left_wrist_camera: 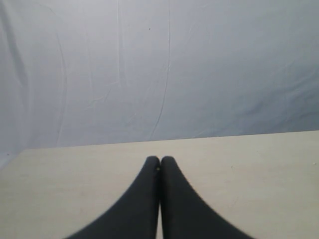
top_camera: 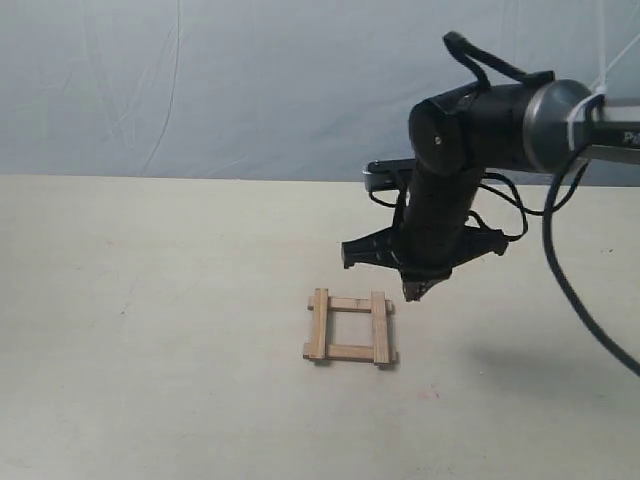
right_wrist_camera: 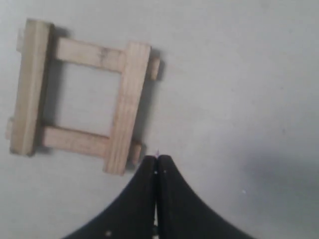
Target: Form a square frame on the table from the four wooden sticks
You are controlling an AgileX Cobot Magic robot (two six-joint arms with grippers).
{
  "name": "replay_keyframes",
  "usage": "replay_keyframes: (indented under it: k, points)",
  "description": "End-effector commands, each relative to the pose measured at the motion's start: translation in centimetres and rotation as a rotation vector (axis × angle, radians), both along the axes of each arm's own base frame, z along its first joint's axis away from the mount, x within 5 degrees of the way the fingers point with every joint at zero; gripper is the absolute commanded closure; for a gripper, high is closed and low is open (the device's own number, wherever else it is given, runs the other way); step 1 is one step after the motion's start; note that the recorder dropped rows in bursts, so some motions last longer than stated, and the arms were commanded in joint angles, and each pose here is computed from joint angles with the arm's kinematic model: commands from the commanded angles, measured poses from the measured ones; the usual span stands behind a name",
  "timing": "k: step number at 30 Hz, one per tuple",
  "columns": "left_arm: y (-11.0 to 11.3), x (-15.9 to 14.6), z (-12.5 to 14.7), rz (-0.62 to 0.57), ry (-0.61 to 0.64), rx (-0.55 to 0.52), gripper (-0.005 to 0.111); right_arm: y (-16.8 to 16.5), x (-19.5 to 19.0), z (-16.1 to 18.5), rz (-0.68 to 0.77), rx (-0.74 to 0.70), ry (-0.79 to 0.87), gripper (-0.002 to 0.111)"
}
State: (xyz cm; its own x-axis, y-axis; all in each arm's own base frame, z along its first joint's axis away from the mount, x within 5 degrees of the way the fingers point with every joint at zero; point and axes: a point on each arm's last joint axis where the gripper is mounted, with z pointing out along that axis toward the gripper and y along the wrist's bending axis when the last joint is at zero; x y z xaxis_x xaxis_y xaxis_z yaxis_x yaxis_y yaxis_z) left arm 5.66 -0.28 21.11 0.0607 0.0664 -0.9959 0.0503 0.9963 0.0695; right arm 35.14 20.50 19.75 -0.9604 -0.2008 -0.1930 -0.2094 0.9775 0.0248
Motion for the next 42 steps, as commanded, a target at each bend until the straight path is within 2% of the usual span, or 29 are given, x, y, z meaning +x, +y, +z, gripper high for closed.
replay_keyframes:
  k: [1, 4, 9, 13, 16, 26, 30, 34, 42]
  points:
    - [0.0, 0.0, 0.0, 0.001, -0.006, 0.002, 0.107, -3.6, -1.2, 0.1, 0.055, 0.118, 0.059, 0.109]
    - [0.0, 0.0, 0.0, 0.001, -0.006, 0.002, 0.107, -7.7, -2.2, 0.3, 0.016, 0.187, 0.054, 0.109]
    - [0.0, 0.0, 0.0, 0.001, -0.006, 0.002, 0.107, -15.0, -5.3, 0.0, -0.085, 0.164, 0.033, 0.109]
    - [0.0, 0.0, 0.0, 0.001, -0.006, 0.002, 0.107, -19.6, -8.2, 0.6, -0.226, 0.159, -0.089, 0.109]
    - [0.0, 0.0, 0.0, 0.001, -0.006, 0.002, 0.107, -21.7, -10.3, 1.5, -0.289, 0.140, -0.194, 0.109]
    - [0.0, 0.0, 0.0, 0.001, -0.006, 0.002, 0.107, -21.8, -16.6, 5.2, -0.348, 0.139, -0.661, 0.109]
    - [0.0, 0.0, 0.0, 0.001, -0.006, 0.002, 0.107, -21.5, -19.4, 5.0, -0.396, 0.173, -0.858, 0.109]
    - [0.0, 0.0, 0.0, 0.001, -0.006, 0.002, 0.107, -20.9, -22.1, 4.0, -0.380, 0.201, -1.039, 0.109]
    - [0.0, 0.0, 0.0, 0.001, -0.006, 0.002, 0.107, -20.3, -24.9, 2.3, -0.311, 0.241, -1.166, 0.109]
